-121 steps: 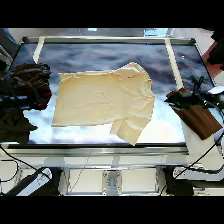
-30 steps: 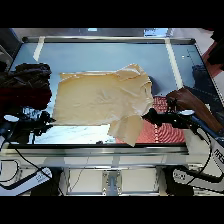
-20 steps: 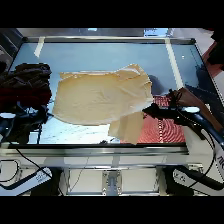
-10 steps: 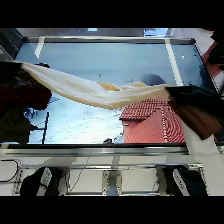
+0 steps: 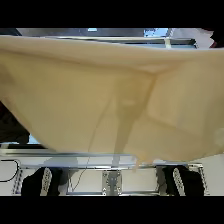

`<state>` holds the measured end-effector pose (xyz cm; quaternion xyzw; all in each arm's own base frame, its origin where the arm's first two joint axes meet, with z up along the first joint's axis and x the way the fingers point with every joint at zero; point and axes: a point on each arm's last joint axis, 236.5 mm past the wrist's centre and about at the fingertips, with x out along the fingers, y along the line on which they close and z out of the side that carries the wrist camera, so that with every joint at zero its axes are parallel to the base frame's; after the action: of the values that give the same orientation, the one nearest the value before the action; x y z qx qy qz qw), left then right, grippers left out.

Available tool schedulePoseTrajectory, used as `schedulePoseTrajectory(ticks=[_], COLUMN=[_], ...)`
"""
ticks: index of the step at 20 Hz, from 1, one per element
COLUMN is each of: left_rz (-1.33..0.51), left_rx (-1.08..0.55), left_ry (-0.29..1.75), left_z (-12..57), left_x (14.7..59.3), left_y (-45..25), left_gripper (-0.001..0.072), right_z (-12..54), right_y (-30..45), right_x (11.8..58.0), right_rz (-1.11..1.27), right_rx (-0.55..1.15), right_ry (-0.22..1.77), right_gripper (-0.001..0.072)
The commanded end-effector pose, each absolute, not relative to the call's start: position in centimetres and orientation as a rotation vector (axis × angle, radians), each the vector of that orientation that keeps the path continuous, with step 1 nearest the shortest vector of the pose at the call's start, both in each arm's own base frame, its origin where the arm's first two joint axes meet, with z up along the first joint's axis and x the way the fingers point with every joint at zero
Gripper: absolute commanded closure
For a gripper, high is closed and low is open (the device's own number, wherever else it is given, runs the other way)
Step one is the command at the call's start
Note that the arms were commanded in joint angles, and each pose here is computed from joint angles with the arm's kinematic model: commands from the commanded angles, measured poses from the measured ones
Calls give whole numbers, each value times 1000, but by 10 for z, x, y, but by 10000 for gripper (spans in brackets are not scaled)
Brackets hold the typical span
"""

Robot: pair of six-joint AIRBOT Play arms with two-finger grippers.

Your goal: Fold the shirts.

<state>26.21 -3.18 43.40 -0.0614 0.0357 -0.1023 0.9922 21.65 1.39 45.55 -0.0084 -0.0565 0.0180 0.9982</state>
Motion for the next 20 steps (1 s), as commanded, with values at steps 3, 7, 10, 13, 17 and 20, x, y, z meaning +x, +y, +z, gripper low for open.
schedulePoseTrajectory(ticks=[3,7,10,13,17,20], left_rz=[-310,-306,-119,9,30,20], left_rx=[-282,-218,-152,-250,-294,-290], left_ry=[461,776,815,772,862,994], left_z=[326,182,106,61,15,-5], left_x=[335,405,474,522,525,501], left_y=[-17,-30,-17,-5,-6,-12], left_gripper=[698,698,698,698,697,697], right_z=[290,147,79,54,38,20], right_y=[22,24,26,9,-6,4], right_x=[364,446,496,536,544,528], right_rz=[265,316,260,146,102,158], right_rx=[122,221,255,245,219,182], right_ry=[418,672,716,633,635,730], right_gripper=[686,687,687,687,687,686])
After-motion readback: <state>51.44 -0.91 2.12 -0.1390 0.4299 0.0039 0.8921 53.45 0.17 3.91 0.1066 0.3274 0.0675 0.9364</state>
